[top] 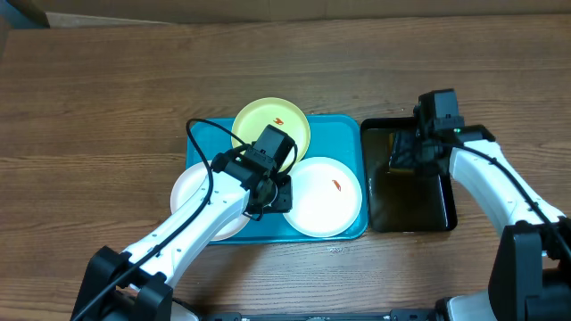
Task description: Clean dirty plates on tray and stack at the side
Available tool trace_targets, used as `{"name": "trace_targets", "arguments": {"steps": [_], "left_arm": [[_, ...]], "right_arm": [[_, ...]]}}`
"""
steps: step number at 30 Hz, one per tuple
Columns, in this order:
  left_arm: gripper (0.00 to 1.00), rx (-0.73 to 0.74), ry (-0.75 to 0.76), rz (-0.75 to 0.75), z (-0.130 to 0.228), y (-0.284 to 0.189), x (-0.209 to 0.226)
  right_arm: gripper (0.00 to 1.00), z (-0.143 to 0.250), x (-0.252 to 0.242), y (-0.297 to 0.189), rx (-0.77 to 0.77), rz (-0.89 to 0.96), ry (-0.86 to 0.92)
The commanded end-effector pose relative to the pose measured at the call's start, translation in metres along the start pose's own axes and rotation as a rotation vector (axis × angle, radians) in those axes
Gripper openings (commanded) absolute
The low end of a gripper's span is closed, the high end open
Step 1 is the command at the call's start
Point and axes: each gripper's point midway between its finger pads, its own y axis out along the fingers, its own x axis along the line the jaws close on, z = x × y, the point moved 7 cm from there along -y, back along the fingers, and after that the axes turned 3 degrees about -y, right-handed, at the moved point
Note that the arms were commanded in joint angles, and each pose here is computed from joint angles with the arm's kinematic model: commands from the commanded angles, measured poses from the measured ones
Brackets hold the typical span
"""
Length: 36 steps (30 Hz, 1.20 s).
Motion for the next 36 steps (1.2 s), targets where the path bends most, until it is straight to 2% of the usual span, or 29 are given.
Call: {"name": "trace_targets", "arguments": {"steps": [1, 5, 11, 15, 18, 23, 29, 34, 35, 36], "left_arm": [[0.41, 0.0, -0.015, -0.024, -0.001, 0.008, 0.001], [0.42, -0.003, -0.015, -0.023, -0.002, 0.01, 0.0], [0.42, -0.017, -0.013, -0.012, -0.005, 0.01, -0.002], [0.44, -0.022, -0.012, -0.007, -0.006, 0.01, -0.003], [0.47, -0.022, -0.01, -0.008, -0.006, 0.01, -0.003], [0.49, -0.028, -0.01, -0.004, -0.007, 0.01, -0.003], [0.52, -0.03, -0.01, -0.002, -0.007, 0.01, -0.004], [0.54, -0.015, -0.012, -0.015, -0.005, 0.013, -0.002], [0.54, -0.016, -0.012, -0.014, -0.006, 0.014, -0.002], [0.54, -0.015, -0.012, -0.016, -0.006, 0.014, -0.002]], "right_arm": [[0.68, 0.01, -0.004, 0.014, -0.021, 0.026, -0.004], [0.63, 0.023, -0.007, 0.028, -0.033, 0.02, -0.004], [0.62, 0.037, -0.006, 0.038, -0.019, -0.021, -0.004], [0.54, 0.035, -0.006, 0.035, -0.017, -0.014, -0.042], [0.58, 0.02, -0.002, 0.023, -0.036, -0.019, -0.05], [0.71, -0.004, 0.003, 0.006, -0.072, -0.026, -0.058], [0.72, 0.004, 0.002, 0.016, -0.044, -0.02, -0.084], [0.69, 0.028, 0.005, 0.038, 0.066, -0.08, -0.084], [0.66, 0.033, 0.005, 0.044, 0.092, -0.088, -0.083], [0.58, 0.036, 0.004, 0.046, 0.104, -0.084, -0.083]]}}
